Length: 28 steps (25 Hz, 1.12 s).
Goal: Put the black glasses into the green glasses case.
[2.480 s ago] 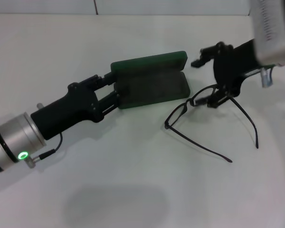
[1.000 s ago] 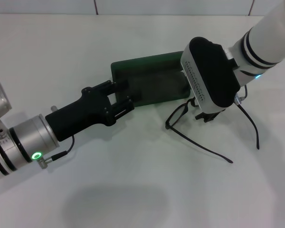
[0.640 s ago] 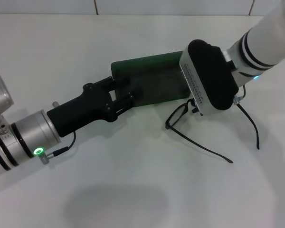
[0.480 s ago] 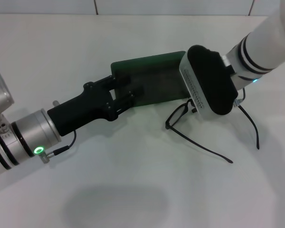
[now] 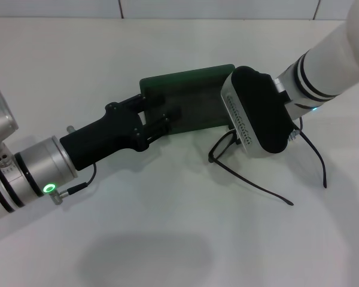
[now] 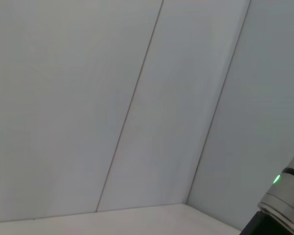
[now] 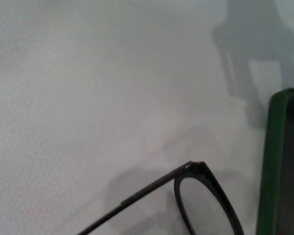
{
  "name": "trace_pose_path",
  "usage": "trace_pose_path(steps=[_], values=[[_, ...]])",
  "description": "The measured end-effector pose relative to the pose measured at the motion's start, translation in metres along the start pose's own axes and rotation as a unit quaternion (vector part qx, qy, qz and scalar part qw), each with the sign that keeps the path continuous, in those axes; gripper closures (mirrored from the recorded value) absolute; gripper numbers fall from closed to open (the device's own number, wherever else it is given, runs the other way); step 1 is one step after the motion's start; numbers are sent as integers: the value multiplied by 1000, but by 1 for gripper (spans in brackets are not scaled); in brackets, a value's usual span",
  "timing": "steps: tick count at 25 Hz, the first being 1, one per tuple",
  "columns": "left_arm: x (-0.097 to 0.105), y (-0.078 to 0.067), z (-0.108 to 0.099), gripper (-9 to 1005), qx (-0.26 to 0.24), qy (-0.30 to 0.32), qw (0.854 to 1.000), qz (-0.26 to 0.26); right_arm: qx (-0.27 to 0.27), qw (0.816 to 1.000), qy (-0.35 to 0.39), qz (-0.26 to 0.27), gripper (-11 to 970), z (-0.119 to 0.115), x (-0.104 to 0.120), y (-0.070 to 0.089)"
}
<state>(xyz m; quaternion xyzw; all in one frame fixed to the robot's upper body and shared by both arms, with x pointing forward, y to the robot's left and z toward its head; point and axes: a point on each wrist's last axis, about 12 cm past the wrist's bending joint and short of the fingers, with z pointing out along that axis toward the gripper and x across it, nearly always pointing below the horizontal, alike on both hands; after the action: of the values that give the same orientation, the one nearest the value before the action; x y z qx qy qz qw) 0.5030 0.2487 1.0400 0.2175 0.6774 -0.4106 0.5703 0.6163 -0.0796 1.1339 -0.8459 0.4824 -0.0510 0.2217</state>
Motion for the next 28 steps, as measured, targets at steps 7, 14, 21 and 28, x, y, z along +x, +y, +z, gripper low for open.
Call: trace_pose_path(steps=[7,14,21,28], values=[[0,0,0,475,0,0,1000,-1,-3,1000,-2,10,701,1,2,1],[1,0,-1,475,0,1,1000,0,8,999,-12,34,760,-5,4,-2],[1,-2,-1,476,6,0,1000,0,31,992,-64,103,814,-34,24,5],[-7,-9,-7,475,48,-24,999,5,110,956,-151,225,837,-47,46,37]])
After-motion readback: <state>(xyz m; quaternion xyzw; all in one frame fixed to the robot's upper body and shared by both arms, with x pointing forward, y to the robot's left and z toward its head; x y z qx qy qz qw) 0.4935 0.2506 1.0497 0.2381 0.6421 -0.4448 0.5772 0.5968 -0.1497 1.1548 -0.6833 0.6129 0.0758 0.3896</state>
